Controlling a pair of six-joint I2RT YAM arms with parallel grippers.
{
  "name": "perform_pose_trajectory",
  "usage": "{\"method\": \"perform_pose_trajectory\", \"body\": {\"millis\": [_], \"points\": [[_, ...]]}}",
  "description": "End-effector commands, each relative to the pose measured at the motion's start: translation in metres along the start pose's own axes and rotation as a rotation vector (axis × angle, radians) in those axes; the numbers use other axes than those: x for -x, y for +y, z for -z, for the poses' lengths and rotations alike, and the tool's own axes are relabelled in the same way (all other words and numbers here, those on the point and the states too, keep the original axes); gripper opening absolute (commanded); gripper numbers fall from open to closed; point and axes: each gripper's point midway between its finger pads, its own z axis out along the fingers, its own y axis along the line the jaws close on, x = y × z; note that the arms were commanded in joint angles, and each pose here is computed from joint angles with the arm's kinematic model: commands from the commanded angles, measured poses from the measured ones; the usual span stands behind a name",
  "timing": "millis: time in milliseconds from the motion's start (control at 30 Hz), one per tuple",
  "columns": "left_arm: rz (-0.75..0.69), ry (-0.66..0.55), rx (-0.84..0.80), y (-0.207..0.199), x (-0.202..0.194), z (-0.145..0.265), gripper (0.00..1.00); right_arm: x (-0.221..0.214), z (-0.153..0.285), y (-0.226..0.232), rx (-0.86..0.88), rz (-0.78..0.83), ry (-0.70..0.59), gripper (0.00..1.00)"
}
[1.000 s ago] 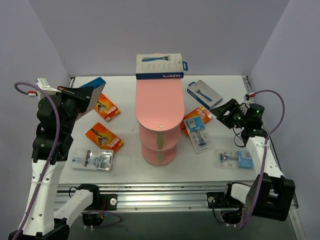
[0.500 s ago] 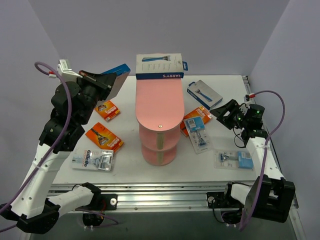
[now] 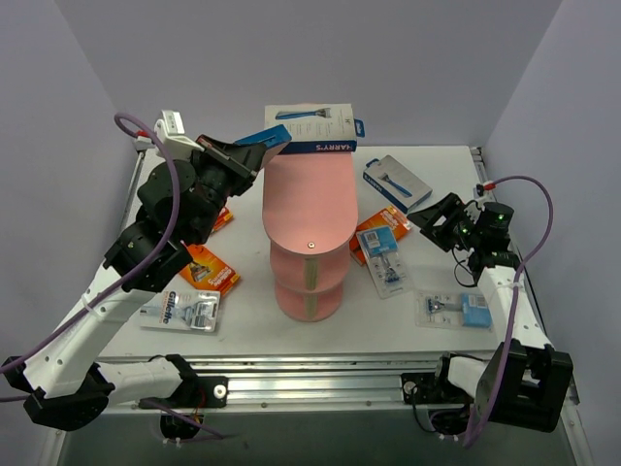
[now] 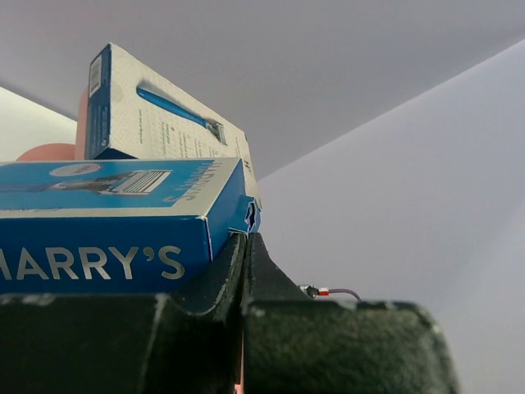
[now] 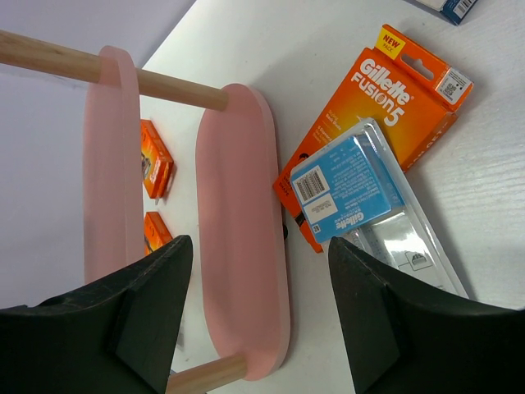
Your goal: Place and organize the shaving razors onto the shelf
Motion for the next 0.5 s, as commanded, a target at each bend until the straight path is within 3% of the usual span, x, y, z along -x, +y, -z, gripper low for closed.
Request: {"method": "perform_pose_trajectory", "body": {"millis": [0,467], "points": [[0.042,-0.110,-0.098,-0.042,0.031,0.012,0.02,0.002,0.001,0.005,0.024,0.013,-0.005,0.63],[0.019,-0.085,-0.085,-0.056,-0.009,0.016,0.02,0.004,-0.001,0.008,0.045,-0.001,-0.003,0.63]]}}
